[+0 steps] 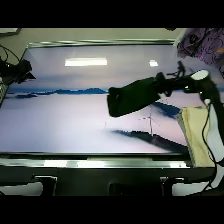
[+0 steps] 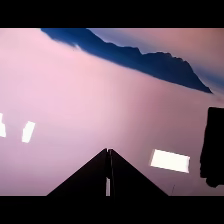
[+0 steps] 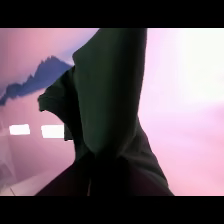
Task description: Fold the clothes and pants, and hang the long-sleeved shirts on hangers.
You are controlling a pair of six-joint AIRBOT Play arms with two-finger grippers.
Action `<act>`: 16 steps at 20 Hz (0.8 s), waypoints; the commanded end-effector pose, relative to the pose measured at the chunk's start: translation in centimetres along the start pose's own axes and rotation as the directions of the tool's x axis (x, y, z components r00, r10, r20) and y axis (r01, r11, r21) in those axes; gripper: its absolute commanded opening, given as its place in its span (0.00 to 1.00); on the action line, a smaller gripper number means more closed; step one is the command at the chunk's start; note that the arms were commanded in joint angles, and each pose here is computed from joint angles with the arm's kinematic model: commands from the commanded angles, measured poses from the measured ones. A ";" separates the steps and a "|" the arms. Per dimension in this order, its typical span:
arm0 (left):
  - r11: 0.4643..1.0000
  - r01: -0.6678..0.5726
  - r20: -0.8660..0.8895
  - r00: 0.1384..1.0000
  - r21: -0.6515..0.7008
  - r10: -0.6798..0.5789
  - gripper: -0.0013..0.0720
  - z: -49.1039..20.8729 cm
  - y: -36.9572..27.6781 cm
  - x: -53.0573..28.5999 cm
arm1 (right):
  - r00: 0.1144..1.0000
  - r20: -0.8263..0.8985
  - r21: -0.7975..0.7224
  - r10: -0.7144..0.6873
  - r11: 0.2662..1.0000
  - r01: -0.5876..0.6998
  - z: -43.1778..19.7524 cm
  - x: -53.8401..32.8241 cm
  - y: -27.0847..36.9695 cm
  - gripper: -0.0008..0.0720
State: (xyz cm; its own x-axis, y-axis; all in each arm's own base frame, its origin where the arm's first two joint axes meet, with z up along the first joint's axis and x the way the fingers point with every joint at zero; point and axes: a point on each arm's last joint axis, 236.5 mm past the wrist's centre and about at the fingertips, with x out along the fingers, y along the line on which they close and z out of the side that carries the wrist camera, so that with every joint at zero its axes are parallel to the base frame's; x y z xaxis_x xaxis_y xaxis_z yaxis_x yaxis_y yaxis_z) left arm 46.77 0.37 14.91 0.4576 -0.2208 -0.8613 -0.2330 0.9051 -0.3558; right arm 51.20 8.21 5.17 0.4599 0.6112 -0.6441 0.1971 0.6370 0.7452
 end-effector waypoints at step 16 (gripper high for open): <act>1.000 0.019 -0.006 1.000 -0.002 -0.019 0.04 -0.1 -0.5 0.0 | 0.675 0.559 0.510 -0.482 0.842 0.179 10.7 -30.1 -10.3 0.06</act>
State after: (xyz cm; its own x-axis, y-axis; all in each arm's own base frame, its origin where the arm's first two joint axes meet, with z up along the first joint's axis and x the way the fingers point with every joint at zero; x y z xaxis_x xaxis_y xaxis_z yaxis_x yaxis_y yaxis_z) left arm 46.76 -0.08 15.03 0.4572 -0.2399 -0.8564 -0.2264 0.8998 -0.3729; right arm 46.65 -18.82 17.44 0.7213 -0.0236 -0.6922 0.6180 0.4731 0.6279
